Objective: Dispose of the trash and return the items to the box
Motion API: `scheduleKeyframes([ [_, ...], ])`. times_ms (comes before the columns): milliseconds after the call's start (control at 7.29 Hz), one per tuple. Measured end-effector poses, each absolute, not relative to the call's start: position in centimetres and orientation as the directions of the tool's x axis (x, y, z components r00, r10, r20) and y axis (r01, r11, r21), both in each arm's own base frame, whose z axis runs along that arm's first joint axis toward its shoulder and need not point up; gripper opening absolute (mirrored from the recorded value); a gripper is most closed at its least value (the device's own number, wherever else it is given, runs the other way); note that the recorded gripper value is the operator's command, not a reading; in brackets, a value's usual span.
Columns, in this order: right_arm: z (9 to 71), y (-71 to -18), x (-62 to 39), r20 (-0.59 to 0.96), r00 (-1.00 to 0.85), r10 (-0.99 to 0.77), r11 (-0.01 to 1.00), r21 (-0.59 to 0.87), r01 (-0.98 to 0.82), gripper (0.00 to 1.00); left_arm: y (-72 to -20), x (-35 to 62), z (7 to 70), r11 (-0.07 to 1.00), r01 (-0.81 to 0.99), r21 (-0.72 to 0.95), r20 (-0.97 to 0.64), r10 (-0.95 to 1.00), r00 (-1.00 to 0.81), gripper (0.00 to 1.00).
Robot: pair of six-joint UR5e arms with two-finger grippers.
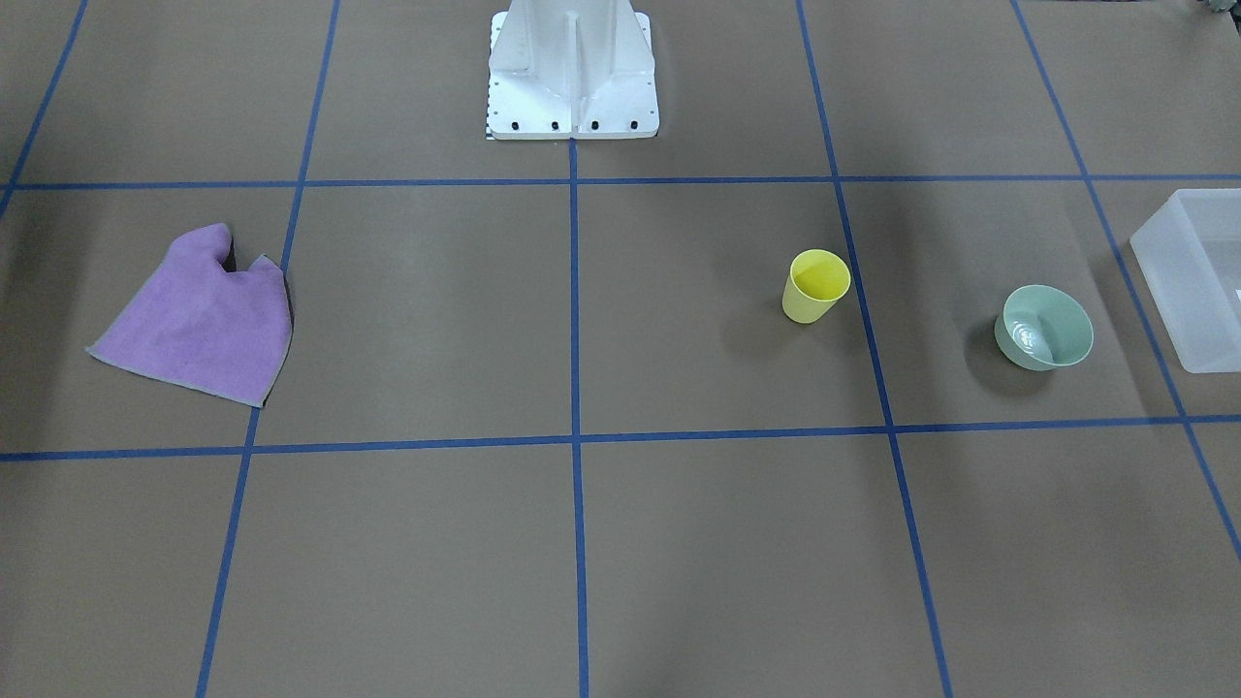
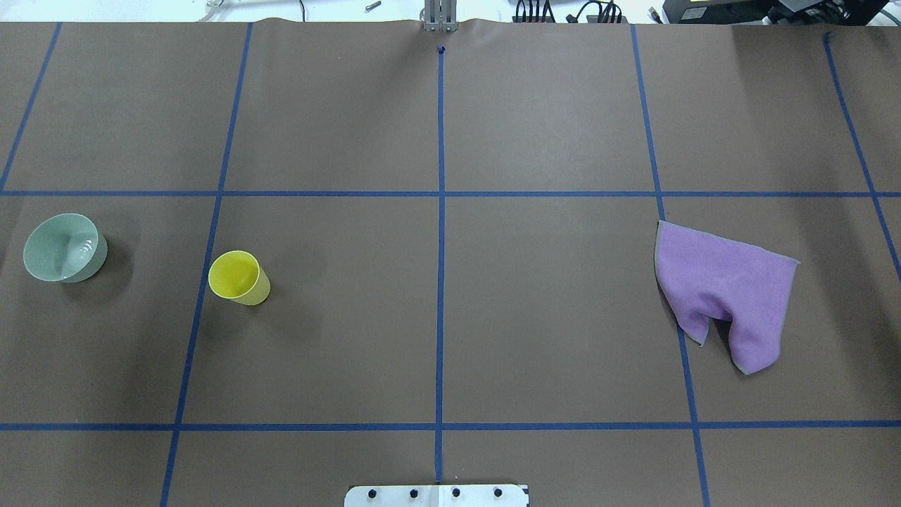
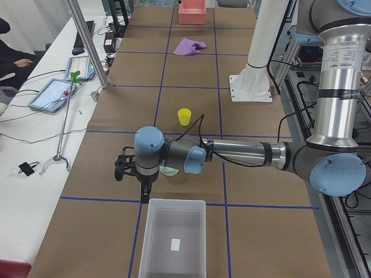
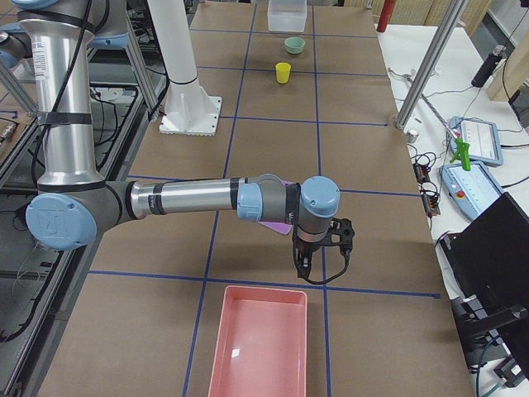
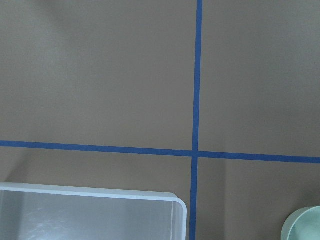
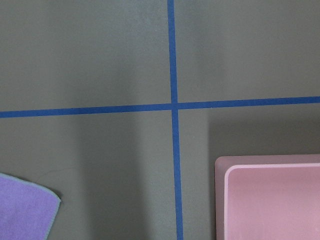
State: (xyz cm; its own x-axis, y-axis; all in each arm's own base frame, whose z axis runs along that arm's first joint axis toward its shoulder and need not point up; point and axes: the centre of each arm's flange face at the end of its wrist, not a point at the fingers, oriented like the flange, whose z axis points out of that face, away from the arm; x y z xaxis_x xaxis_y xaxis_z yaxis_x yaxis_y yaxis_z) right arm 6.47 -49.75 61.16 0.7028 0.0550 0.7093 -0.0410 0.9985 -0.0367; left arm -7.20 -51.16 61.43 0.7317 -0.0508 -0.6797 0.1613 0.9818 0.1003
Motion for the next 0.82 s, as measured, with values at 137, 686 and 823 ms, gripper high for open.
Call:
scheduleKeyframes([
  [137, 61.11, -49.7, 6.47, 0.709, 0.703, 0.054, 0.999, -0.036, -0.041, 1.0, -51.1, -7.2, 61.38, 0.982, 0.161, 0.101, -0.68, -0.05, 0.731, 0.99],
  [686, 60.98, -49.61, 6.39, 0.718, 0.694, 0.057, 0.998, -0.038, -0.043, 1.0, -50.82, -7.22, 60.98, 0.981, 0.161, 0.112, -0.681, -0.043, 0.731, 0.99],
  [823, 60.94, -49.59, 6.35, 0.722, 0.69, 0.057, 0.998, -0.038, -0.042, 1.0, -50.69, -7.26, 60.88, 0.98, 0.162, 0.116, -0.679, -0.041, 0.733, 0.99],
])
